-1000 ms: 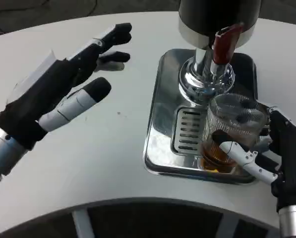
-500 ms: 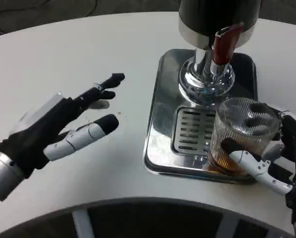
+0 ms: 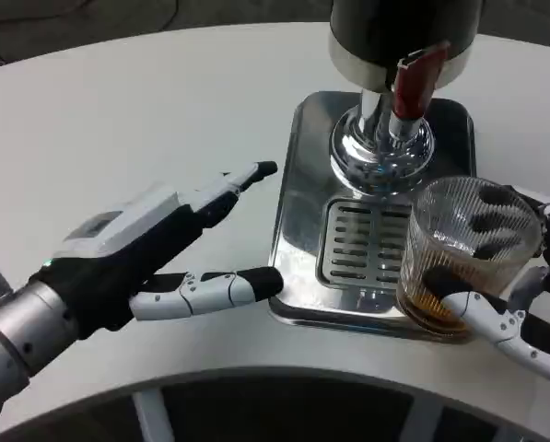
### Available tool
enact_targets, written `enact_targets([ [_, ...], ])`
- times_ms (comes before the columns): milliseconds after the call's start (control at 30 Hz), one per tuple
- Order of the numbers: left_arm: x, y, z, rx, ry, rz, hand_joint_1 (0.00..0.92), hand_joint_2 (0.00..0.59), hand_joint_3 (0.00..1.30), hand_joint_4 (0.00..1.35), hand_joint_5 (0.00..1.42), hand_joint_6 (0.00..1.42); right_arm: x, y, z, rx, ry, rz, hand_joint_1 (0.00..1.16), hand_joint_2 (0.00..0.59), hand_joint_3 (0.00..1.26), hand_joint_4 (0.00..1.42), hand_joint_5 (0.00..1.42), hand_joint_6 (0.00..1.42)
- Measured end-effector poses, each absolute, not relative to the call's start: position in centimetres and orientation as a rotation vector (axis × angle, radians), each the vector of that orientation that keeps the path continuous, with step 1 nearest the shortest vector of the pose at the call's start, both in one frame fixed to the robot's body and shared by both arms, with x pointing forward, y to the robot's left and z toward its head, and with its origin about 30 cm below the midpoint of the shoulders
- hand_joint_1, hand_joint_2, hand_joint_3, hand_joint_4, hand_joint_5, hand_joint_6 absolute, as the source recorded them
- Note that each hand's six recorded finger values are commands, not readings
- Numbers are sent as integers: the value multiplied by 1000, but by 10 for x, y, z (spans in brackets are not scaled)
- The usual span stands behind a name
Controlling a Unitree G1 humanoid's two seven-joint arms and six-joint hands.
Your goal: Grasp the cup under the faucet to collect the drink, then remove the cup.
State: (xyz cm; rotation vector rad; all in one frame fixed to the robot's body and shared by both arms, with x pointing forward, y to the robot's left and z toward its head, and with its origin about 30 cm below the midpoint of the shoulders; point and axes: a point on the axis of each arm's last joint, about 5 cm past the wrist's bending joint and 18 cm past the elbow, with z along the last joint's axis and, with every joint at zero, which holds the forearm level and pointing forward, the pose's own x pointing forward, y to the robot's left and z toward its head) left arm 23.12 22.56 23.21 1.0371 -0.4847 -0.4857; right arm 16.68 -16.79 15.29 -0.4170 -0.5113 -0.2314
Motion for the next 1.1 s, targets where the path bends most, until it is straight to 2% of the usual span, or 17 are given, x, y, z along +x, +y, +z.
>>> enact_targets([
  [400,220,223,236,1103,-460,-484,0,125,0,0,0,51,152,-160,158,-396,-532,-185,732,234,813,960,1151,1137],
  [900,201,208,244,1166,-487,-531,0,118,0,0,0,16,150,-151,164,-375,-567,-126,732,234,823,960,1151,1138],
  [1100,190,206,246,1216,-449,-521,0,118,0,0,0,13,148,-151,165,-380,-569,-111,732,234,825,971,1162,1138],
])
